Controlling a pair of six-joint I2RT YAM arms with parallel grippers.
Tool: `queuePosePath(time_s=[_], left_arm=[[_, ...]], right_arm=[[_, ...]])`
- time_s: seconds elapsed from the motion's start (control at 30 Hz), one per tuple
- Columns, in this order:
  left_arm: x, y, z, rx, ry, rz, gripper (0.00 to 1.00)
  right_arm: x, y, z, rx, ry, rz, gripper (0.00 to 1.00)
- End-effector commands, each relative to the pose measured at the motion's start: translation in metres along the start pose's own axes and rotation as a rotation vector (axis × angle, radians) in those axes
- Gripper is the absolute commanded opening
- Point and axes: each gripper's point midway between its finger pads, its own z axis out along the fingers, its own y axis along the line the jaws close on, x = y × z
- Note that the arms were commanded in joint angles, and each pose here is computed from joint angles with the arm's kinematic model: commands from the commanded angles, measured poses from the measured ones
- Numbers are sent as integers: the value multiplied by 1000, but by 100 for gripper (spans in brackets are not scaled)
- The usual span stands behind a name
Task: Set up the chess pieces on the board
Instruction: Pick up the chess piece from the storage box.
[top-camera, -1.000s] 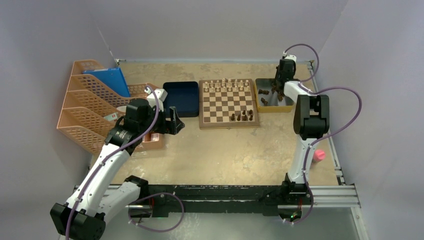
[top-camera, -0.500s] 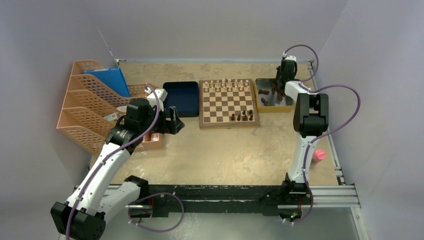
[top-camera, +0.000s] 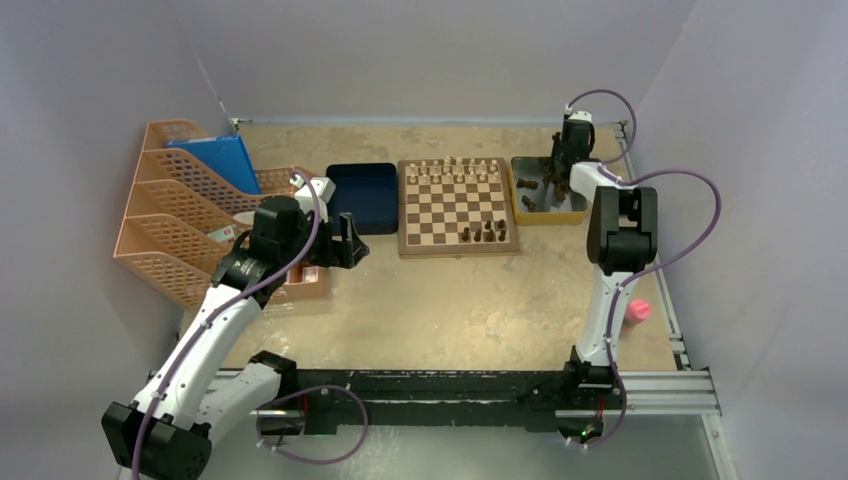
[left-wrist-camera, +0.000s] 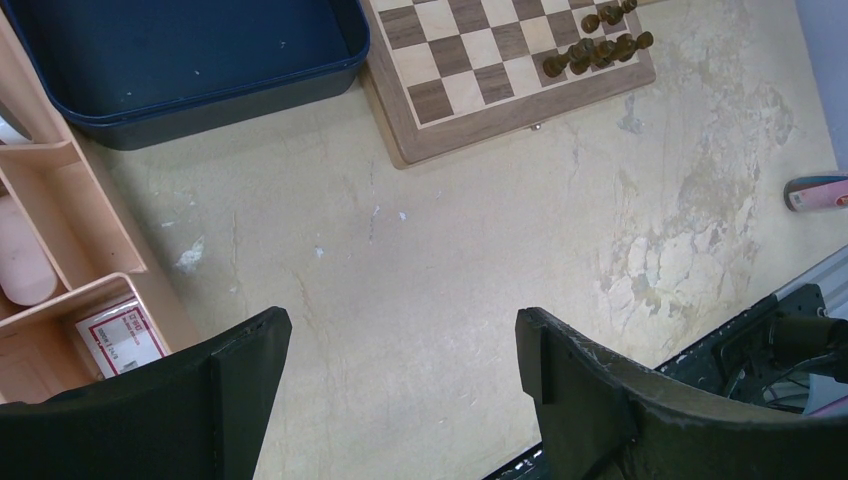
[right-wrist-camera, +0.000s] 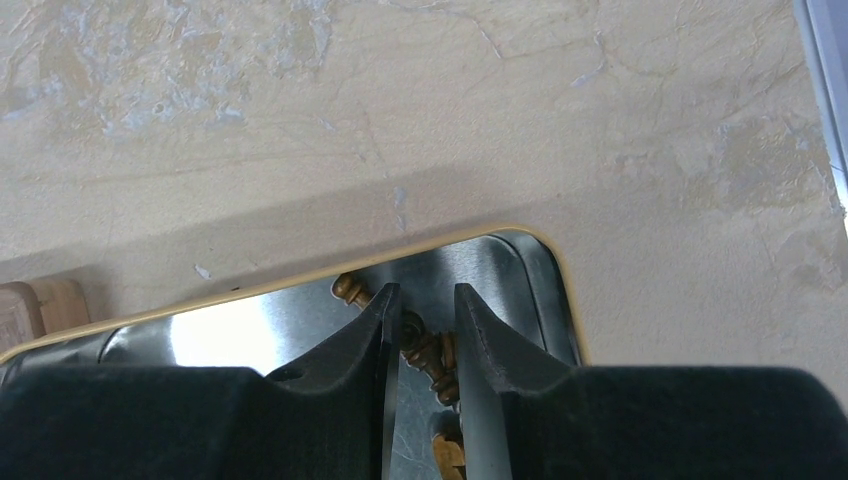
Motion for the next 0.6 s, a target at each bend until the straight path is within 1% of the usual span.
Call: queuePosePath(time_s=[0.0, 0.4, 0.57], left_arm=[[-7, -3, 0, 11, -27, 18, 83], [-7, -3, -1, 12, -27, 19, 83], [-7, -3, 0, 12, -27, 20, 83]], right_arm=[[-18, 5, 2, -27, -46, -4, 29], [-2, 5, 9, -27, 0, -6, 28], [-7, 2, 7, -10, -14, -10, 23]])
